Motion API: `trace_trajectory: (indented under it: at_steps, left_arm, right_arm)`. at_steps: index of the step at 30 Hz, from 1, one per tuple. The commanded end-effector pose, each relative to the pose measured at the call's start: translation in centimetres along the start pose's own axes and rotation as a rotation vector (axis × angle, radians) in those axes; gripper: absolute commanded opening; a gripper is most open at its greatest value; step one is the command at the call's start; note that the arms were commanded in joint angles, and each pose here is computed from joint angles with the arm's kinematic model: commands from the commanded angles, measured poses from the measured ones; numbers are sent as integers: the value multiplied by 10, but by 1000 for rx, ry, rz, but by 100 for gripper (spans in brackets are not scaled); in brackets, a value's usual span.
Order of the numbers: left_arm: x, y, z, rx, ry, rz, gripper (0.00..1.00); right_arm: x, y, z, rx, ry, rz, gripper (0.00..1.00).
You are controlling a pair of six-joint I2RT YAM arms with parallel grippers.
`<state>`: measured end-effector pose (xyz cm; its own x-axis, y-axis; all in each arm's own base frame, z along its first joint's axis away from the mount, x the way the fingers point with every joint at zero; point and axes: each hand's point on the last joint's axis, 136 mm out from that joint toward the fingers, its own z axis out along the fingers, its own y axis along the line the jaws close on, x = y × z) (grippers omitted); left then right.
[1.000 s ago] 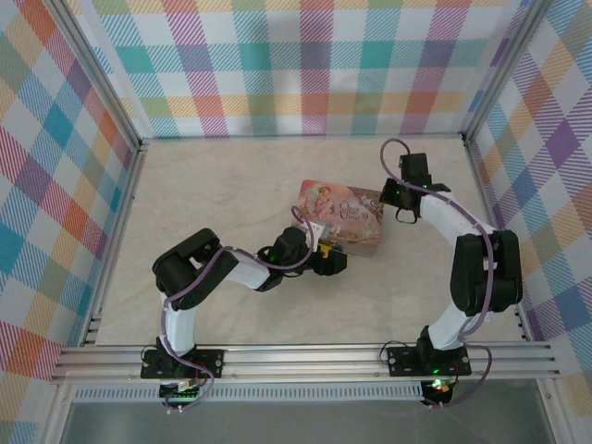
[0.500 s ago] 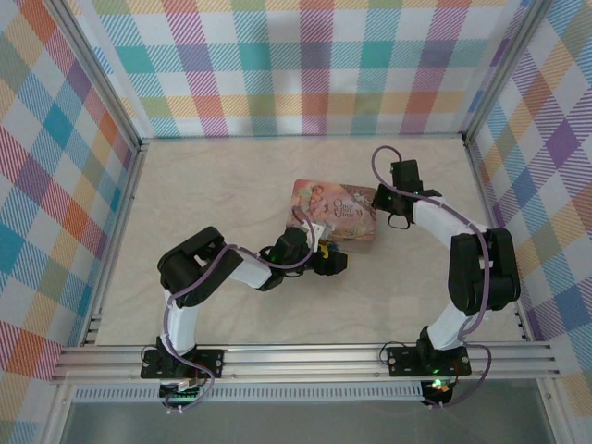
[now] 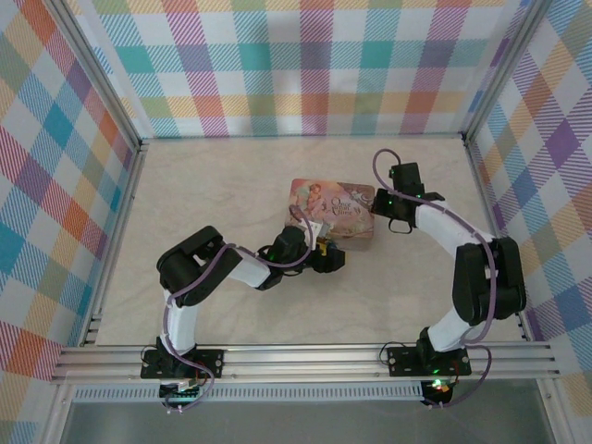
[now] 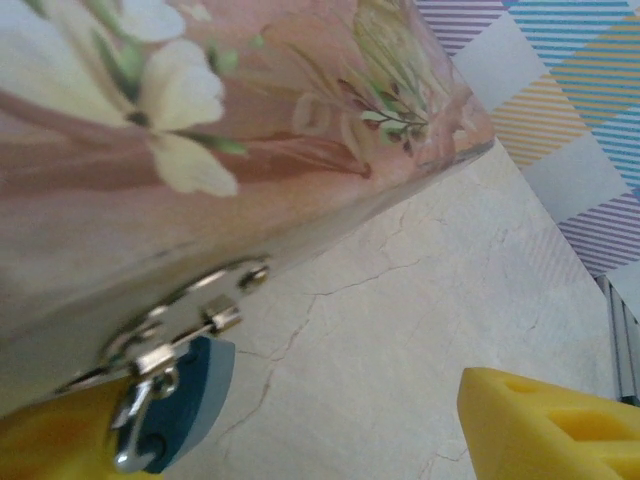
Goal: Unlock a padlock with a key
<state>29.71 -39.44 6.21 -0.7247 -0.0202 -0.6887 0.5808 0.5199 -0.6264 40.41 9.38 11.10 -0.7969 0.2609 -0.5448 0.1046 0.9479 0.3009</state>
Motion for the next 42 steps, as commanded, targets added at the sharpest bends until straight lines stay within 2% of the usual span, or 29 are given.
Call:
trace_trajectory:
  at_steps: [1,7,11,25,37,42]
  left_arm:
    - [-30,-11,-14,20,-91,30,73]
    - [-33,-6,-19,0,-91,31,73]
    - [-35,-6,-17,11,-88,26,72]
    - [-32,-3,1,42,-73,0,75]
    - [-41,-5,7,61,-112,-16,77]
    - [-44,-3,-3,37,-130,-16,73]
  right_arm:
    - [-1,-6,-21,9,-18,-2,0]
    - [-7,-31,-36,90,-56,14,0]
    - [-5,-39,-32,123,-53,14,0]
    - [15,-9,15,5,64,10,0]
    - [29,8,18,-21,88,-12,0]
    - [31,6,18,-16,88,-14,0]
